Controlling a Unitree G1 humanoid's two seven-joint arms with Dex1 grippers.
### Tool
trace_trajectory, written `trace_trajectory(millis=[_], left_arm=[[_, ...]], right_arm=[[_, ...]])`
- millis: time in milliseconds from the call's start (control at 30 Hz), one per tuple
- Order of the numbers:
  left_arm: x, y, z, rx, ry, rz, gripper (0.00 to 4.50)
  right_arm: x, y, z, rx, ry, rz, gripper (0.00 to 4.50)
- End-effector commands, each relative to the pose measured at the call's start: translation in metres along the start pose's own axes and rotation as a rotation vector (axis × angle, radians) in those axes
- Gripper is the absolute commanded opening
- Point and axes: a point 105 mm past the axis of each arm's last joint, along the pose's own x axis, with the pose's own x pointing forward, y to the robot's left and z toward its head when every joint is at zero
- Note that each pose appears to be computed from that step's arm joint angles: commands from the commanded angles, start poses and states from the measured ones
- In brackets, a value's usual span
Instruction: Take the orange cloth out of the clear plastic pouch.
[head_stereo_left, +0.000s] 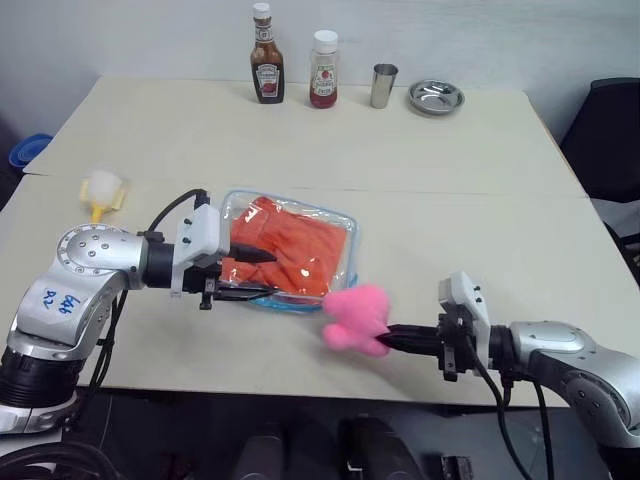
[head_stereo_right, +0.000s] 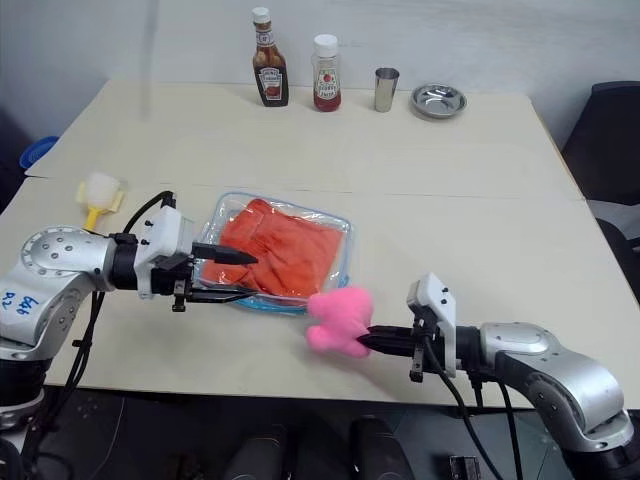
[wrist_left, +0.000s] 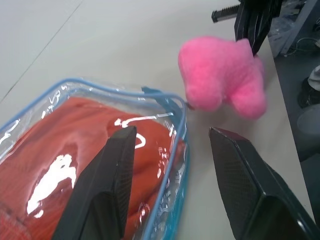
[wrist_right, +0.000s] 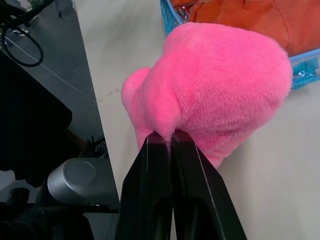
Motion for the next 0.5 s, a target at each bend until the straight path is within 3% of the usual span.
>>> trace_trajectory(millis=[33,367,500], left_arm=[[0.013,0.0,0.004,0.041,-0.003,-0.048,2.46],[0.072,-0.018,-0.006,0.036,0.03,-0.296,2.46],[0.091,-0.028,-0.014,0.125,0.08,-0.371,2.46]], right_arm=[[0.017,-0.008,-0.022,-0.031,0.092,-0.047,0.02],[0.019,-0.012,-0.029,-0.352,0.155,-0.083,0.02],[0.019,-0.01,-0.026,-0.396,0.143,-0.094,0.02]])
